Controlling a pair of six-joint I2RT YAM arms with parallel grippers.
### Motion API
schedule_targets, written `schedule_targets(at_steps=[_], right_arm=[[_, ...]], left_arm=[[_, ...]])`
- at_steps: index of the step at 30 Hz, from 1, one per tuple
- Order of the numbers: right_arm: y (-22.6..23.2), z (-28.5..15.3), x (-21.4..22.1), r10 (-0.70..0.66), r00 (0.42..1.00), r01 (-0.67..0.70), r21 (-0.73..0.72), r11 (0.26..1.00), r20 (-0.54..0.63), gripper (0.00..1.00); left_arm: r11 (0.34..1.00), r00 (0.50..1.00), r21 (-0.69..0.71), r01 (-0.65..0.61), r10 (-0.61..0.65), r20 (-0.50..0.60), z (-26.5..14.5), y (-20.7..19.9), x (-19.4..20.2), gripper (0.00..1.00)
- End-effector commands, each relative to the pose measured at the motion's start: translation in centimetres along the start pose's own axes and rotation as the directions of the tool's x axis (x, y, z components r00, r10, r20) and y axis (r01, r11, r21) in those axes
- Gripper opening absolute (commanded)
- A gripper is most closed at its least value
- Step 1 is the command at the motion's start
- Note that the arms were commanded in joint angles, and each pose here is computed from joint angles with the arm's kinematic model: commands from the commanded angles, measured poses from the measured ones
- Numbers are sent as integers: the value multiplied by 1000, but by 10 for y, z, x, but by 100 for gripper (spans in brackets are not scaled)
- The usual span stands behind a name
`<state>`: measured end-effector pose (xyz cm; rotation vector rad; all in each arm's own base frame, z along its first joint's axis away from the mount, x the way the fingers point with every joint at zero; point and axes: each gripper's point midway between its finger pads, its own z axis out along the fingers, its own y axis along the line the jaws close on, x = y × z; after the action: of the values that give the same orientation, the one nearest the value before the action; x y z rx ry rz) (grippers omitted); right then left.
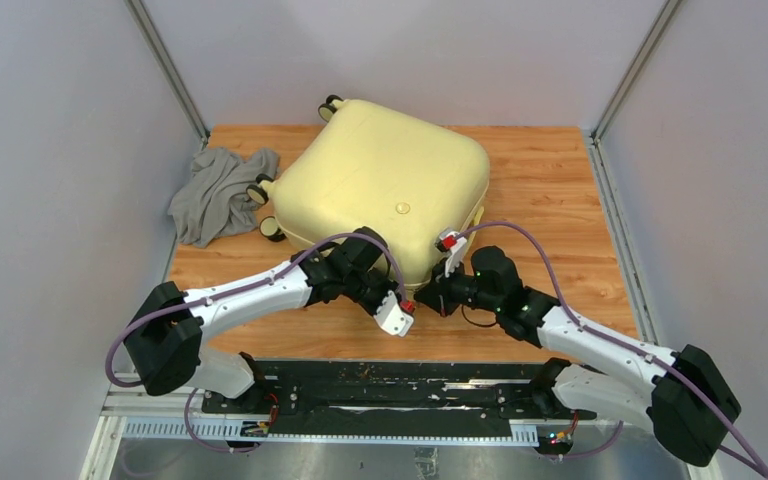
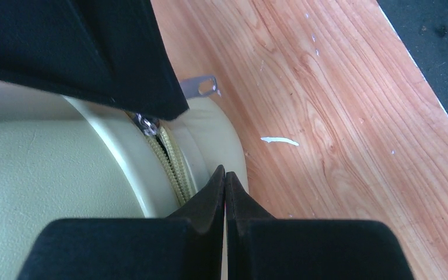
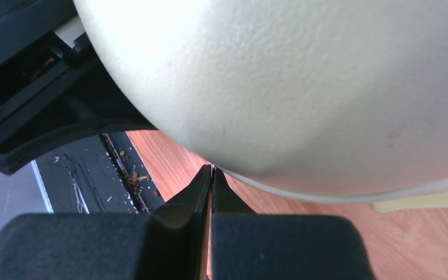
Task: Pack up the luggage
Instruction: Zip the luggage at the center of the board.
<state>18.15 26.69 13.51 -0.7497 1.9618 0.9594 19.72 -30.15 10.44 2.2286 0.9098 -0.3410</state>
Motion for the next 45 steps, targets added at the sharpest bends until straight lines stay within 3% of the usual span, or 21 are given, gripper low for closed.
schedule_targets(at_steps=[1,3,5,8,11,15,21,24,33,42,45], right_arm=[[34,17,-45,4,990,13,-125,992,141,0],[28,23,-43,8,993,1,-85,996,114,0],[13,14,-44,14,989,-16,10,1000,147,0],[-8,0,-45,28,979,-55,130,990,200,0],[-13,-2,-44,50,977,-84,161,983,206,0],[-13,4,-36,78,985,-103,164,981,151,13],[-12,4,-32,122,985,-141,165,976,125,40],[-16,-6,-36,132,983,-154,186,970,128,45],[-14,-15,-34,212,967,-233,153,960,143,46],[-12,-23,-31,243,961,-261,142,955,130,47],[-20,-27,-32,270,952,-292,159,943,146,50]], left_arm=[[978,992,-189,-90,105,71,-18,61,-35,0],[987,995,-150,-60,71,65,-25,56,-37,2],[994,1000,-107,-21,23,17,-39,49,-32,11],[989,992,-87,117,-120,-37,-73,40,-13,46],[945,946,-143,294,-309,-99,-116,43,24,75],[862,858,-254,438,-486,-168,-186,51,81,99],[707,736,-438,555,-663,-138,-258,67,151,100],[634,695,-495,594,-715,-82,-283,75,179,100],[712,742,-483,509,-648,-172,-291,85,224,100],[819,780,-363,445,-554,-293,-263,72,265,100],[826,782,-329,459,-551,-293,-249,67,271,100]])
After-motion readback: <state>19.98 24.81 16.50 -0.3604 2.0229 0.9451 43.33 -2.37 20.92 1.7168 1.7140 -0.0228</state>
